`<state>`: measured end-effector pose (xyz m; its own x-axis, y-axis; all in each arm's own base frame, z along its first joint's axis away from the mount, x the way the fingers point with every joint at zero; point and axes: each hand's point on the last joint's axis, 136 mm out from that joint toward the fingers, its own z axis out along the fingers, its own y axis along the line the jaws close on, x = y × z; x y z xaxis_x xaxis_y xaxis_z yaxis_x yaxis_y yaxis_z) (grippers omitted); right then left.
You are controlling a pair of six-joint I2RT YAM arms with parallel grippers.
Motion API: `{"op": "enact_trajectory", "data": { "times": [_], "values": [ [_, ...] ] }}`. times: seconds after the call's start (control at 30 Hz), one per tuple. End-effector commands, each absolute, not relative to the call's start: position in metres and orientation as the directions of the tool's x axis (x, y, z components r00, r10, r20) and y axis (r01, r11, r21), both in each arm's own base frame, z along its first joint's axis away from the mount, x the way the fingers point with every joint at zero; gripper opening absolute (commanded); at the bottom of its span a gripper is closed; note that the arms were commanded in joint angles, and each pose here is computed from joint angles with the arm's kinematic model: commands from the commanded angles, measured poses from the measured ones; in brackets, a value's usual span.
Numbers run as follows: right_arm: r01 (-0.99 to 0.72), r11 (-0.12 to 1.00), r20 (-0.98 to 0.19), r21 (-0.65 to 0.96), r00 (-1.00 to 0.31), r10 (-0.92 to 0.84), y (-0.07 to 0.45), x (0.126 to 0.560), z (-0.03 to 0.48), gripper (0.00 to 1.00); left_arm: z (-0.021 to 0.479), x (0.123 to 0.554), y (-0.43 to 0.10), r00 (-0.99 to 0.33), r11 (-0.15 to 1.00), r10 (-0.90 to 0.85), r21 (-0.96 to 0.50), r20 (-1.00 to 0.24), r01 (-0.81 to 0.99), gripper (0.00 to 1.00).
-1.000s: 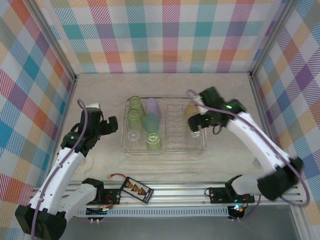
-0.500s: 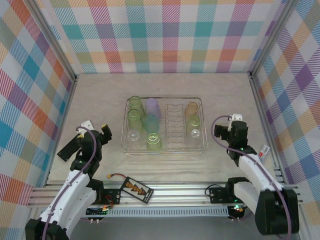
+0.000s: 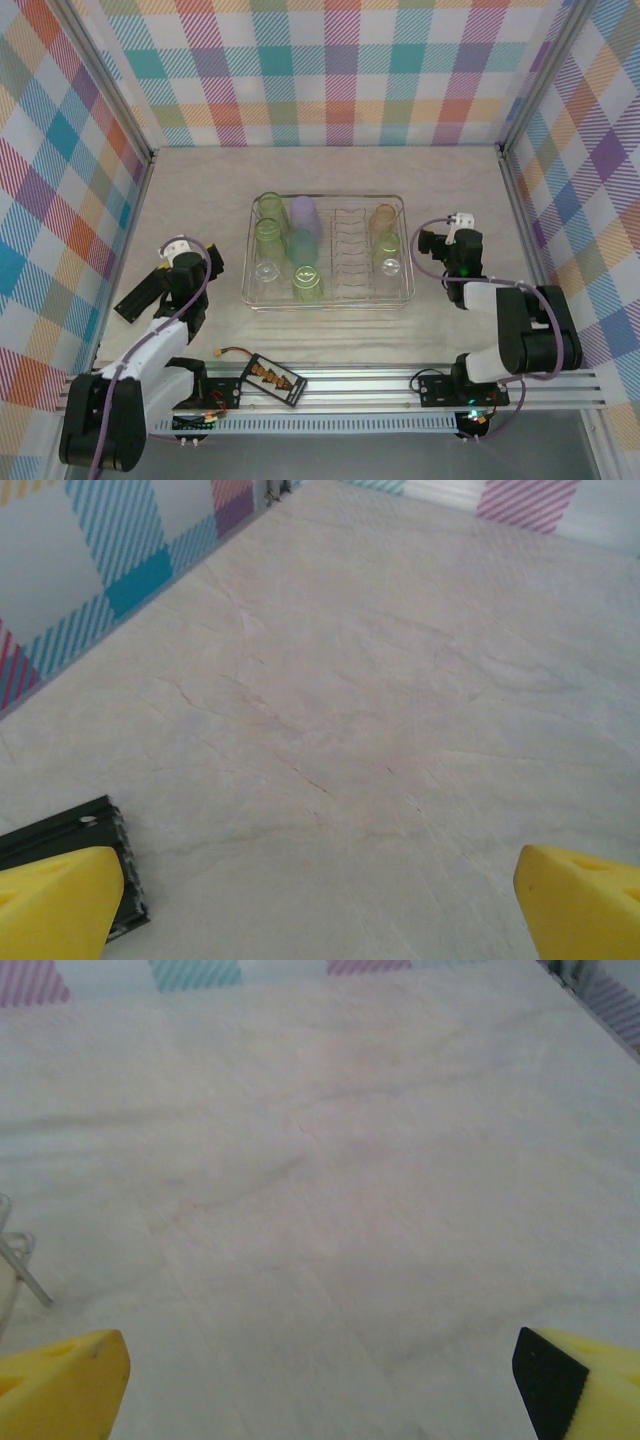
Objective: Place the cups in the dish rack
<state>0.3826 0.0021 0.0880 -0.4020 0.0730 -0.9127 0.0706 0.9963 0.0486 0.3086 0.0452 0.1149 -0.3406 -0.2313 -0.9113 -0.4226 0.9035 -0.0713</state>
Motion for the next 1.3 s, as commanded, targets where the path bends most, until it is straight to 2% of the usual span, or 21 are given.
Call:
{"op": "enact_trajectory", "data": {
  "times": [0.0, 0.07, 0.23, 0.43, 0.67, 0.8, 0.83, 0.93, 1.2, 1.27],
  "values": [
    [-0.004, 0.999, -0.955, 0.054, -0.291, 0.05, 0.01, 0.39, 0.098, 0.99, 0.12, 0.323, 0.042, -0.29, 0.918, -0.208, -0.084, -0.934, -0.388, 1.0],
    [0.007, 0.998, -0.939, 0.056, -0.34, 0.055, 0.009, 0.394, 0.094, 0.99, 0.119, 0.328, 0.042, -0.296, 0.919, -0.193, -0.066, -0.936, -0.39, 1.0],
    [0.023, 0.998, -0.935, 0.06, -0.349, 0.065, 0.006, 0.396, 0.093, 0.99, 0.118, 0.355, 0.037, -0.309, 0.94, -0.125, -0.013, -0.943, -0.342, 1.0],
    [0.021, 0.998, -0.933, 0.059, -0.353, 0.063, 0.006, 0.396, 0.092, 0.99, 0.103, 0.39, -0.003, -0.435, 0.996, -0.052, -0.014, -0.899, -0.091, 1.0],
    [0.021, 0.998, -0.934, 0.058, -0.353, 0.062, 0.006, 0.397, 0.092, 0.99, 0.103, 0.393, 0.0, -0.428, 0.993, -0.092, -0.054, -0.899, -0.1, 1.0],
    [0.021, 0.998, -0.934, 0.059, -0.352, 0.063, 0.006, 0.397, 0.093, 0.99, 0.086, 0.39, 0.005, -0.309, 0.989, -0.122, -0.088, -0.943, -0.122, 1.0],
    [0.021, 0.998, -0.934, 0.059, -0.353, 0.063, 0.006, 0.397, 0.092, 0.99, 0.081, 0.392, 0.006, -0.365, 0.988, -0.126, -0.083, -0.922, -0.133, 1.0],
    [0.02, 0.998, -0.933, 0.06, -0.354, 0.063, 0.007, 0.396, 0.092, 0.99, 0.079, 0.396, -0.009, -0.408, 0.996, -0.089, -0.076, -0.909, -0.048, 1.0],
    [0.02, 0.998, -0.933, 0.059, -0.356, 0.062, 0.006, 0.397, 0.092, 0.99, 0.079, 0.398, -0.009, -0.411, 0.996, -0.084, -0.068, -0.908, -0.053, 1.0],
    [-0.078, 0.994, -0.925, 0.073, -0.379, 0.038, 0.021, 0.4, 0.091, 0.99, 0.078, 0.399, -0.01, -0.413, 0.997, -0.077, -0.061, -0.907, -0.053, 1.0]
  ]
}}
